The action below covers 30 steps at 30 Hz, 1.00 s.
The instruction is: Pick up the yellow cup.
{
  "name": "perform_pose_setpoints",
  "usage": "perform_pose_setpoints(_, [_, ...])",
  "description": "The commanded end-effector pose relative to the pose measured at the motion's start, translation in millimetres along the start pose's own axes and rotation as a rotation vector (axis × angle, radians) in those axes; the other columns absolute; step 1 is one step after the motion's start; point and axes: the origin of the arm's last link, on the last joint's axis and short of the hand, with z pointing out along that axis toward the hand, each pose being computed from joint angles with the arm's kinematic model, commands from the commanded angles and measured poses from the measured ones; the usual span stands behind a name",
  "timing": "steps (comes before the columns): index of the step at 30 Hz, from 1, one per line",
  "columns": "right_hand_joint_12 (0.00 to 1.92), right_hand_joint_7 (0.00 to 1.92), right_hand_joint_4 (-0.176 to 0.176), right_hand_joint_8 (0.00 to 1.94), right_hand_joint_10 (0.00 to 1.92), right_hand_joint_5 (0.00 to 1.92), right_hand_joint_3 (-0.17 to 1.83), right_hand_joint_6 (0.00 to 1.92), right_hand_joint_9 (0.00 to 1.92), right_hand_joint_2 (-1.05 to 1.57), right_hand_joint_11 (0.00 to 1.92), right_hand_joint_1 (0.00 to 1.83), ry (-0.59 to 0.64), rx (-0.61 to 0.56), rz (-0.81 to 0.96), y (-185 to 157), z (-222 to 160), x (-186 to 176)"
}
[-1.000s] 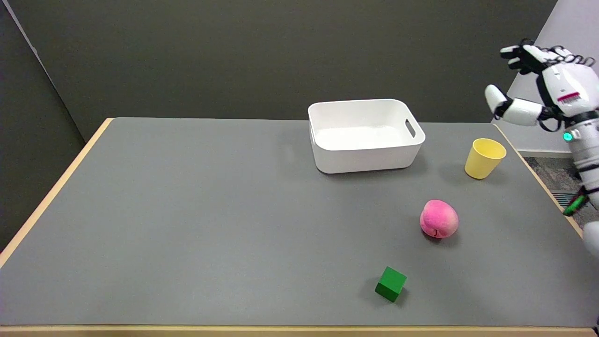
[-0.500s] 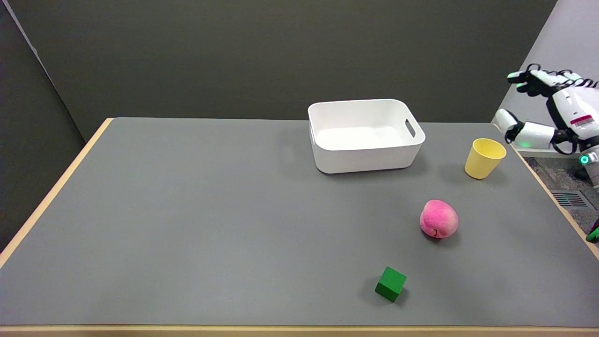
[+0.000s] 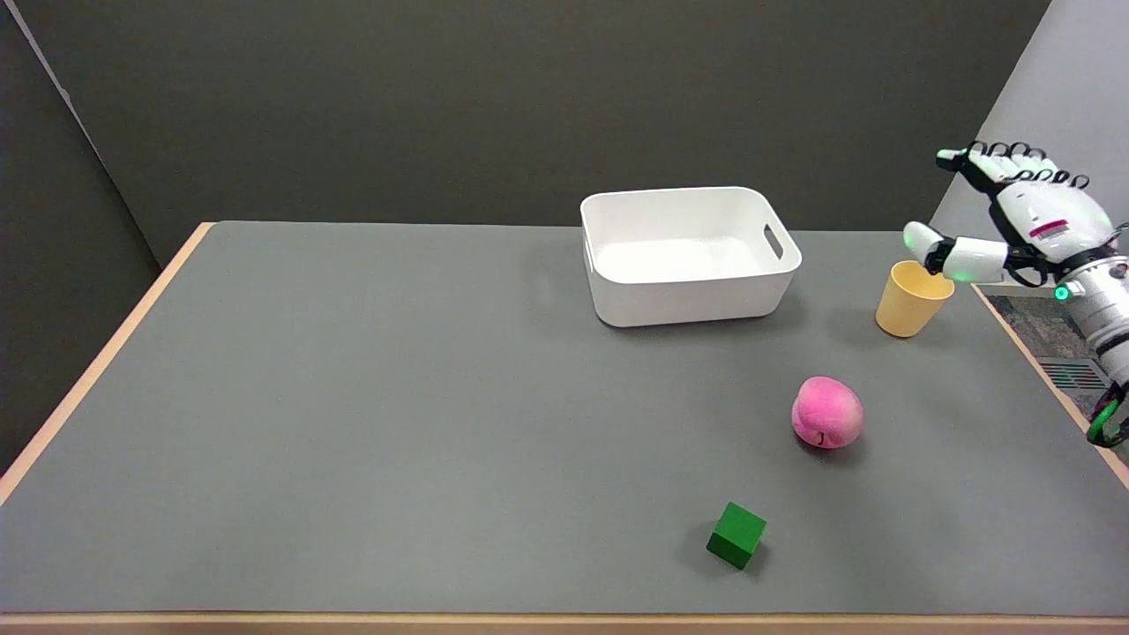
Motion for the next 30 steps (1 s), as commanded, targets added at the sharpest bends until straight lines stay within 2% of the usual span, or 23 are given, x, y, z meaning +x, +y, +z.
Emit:
perform_pose_setpoints(1, [1.03,0.1,0.027,0.25,0.55,0.12,0.84,0.34,0.0,0.55,0.0,0.2,-0.275,-0.196,-0.04,30.4,13.1,-52.6])
perform_pose_setpoints(3, [1.03,0.09,0.027,0.3,0.52,0.09,0.93,0.4,0.01,0.51,0.0,0.18,-0.289,-0.204,-0.032,31.5,7.5,-59.8])
perform_pose_setpoints(6, [1.03,0.12,0.027,0.32,0.53,0.11,0.94,0.41,0.01,0.51,0.0,0.18,-0.29,-0.205,-0.022,30.5,3.6,-63.5])
perform_pose_setpoints(9, [0.96,0.1,0.03,0.35,0.52,0.1,1.0,0.45,0.01,0.56,0.0,0.27,-0.274,-0.188,-0.02,26.2,5.4,-60.0])
perform_pose_setpoints(11, [0.96,0.11,0.031,0.35,0.53,0.1,1.0,0.45,0.02,0.55,0.0,0.27,-0.255,-0.175,-0.022,23.1,8.2,-54.8])
perform_pose_setpoints(13, [1.05,0.15,0.03,0.32,0.54,0.13,0.94,0.42,0.02,0.51,0.0,0.17,-0.237,-0.158,-0.027,20.0,11.6,-48.4])
perform_pose_setpoints(17, [1.06,0.15,0.033,0.31,0.56,0.13,0.92,0.41,0.03,0.51,0.0,0.17,-0.221,-0.137,-0.041,15.7,16.8,-41.5])
perform_pose_setpoints(21, [1.08,0.19,0.031,0.26,0.56,0.16,0.82,0.35,0.03,0.56,0.0,0.2,-0.228,-0.137,-0.055,16.3,19.4,-43.2])
perform_pose_setpoints(24, [1.07,0.16,0.034,0.31,0.58,0.14,0.92,0.41,0.03,0.51,0.0,0.16,-0.247,-0.147,-0.055,18.5,20.1,-49.4])
perform_pose_setpoints(30, [1.07,0.17,0.032,0.32,0.6,0.14,0.93,0.42,0.02,0.51,0.0,0.14,-0.303,-0.185,-0.039,28.5,17.6,-71.1])
